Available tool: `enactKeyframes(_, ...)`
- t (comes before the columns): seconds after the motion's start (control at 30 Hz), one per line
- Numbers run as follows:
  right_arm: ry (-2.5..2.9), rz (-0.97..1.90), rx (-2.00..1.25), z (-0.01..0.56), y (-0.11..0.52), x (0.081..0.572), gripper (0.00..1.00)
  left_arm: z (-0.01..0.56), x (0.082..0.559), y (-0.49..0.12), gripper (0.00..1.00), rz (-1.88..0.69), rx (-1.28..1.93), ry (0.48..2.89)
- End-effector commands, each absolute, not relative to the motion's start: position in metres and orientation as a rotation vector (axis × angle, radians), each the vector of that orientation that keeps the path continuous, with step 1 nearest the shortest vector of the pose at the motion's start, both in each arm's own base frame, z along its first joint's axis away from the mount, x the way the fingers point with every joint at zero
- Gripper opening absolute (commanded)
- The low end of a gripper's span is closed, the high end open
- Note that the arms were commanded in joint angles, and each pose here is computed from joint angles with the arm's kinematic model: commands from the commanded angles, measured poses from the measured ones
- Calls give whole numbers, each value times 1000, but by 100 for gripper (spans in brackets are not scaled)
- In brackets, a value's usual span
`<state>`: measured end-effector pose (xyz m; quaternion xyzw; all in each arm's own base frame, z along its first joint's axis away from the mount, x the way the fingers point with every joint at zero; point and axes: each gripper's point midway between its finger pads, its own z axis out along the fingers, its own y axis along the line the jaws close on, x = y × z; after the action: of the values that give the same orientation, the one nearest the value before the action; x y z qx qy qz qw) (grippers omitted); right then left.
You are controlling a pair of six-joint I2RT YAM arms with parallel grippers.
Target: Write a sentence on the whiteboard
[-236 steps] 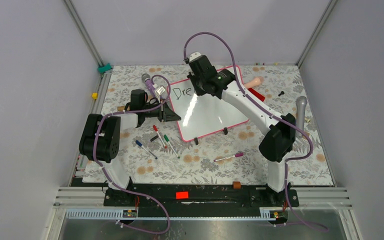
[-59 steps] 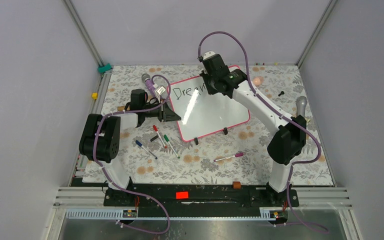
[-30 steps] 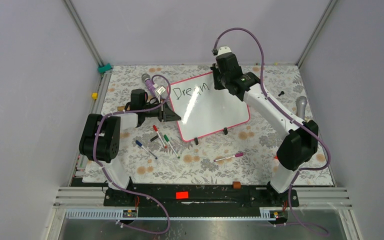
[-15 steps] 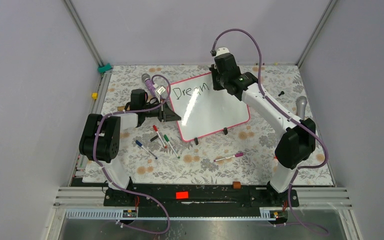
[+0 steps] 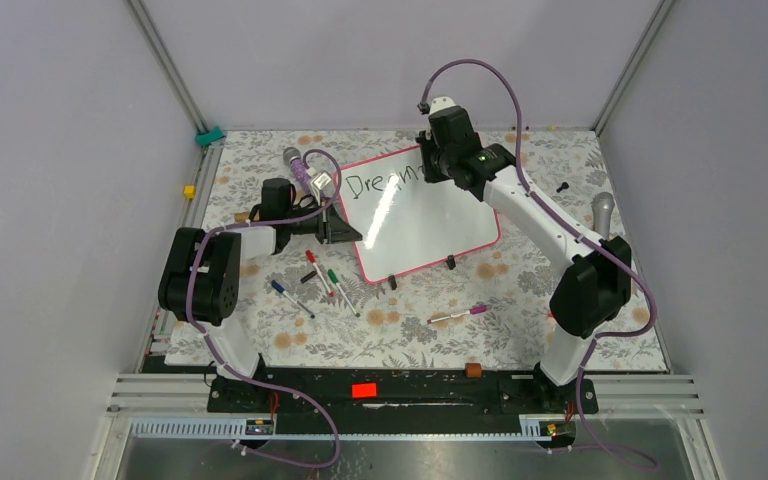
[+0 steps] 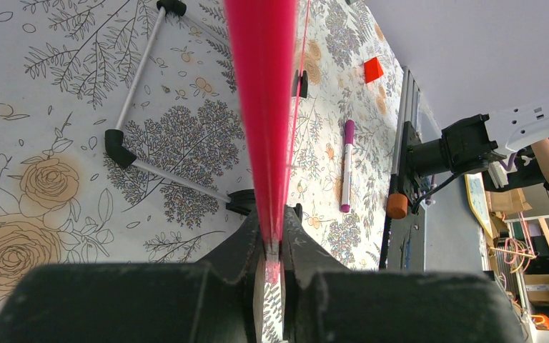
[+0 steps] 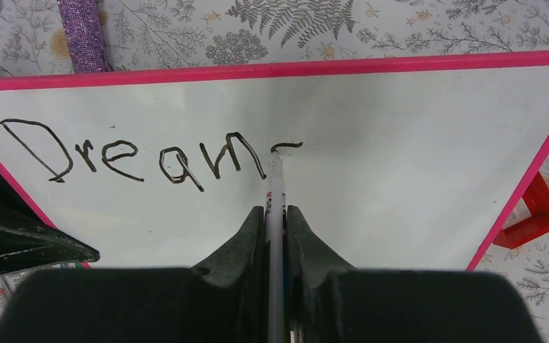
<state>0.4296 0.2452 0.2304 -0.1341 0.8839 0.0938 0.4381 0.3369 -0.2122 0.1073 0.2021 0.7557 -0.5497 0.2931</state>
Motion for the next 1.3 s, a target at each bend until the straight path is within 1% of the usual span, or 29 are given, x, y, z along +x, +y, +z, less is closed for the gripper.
enactKeyframes(0.0, 2195, 181, -316, 234, 232, 426, 0, 79, 354, -204, 0, -1314, 464, 2101)
enactKeyframes(0.23, 2191, 115, -293, 236, 220, 425, 0, 79, 354, -204, 0, -1312, 465, 2102)
enactKeyframes(0.6, 2212, 233, -361, 232, 236, 413, 0, 79, 353, -204, 0, -1313, 462, 2106)
enactKeyframes(0.8, 2174, 307, -372, 248, 245, 411, 0, 79, 353, -204, 0, -1313, 462, 2105)
enactKeyframes(0.9, 2128, 336, -368, 262, 242, 402, 0, 78, 354, -204, 0, -1310, 456, 2108)
enactKeyframes(1.13, 2027, 407, -312, 287, 222, 364, 0, 78, 354, -204, 0, -1309, 457, 2109)
enactKeyframes(1.27, 2019, 495, -275, 293, 227, 353, 0, 78, 354, -203, 0, -1302, 460, 2107)
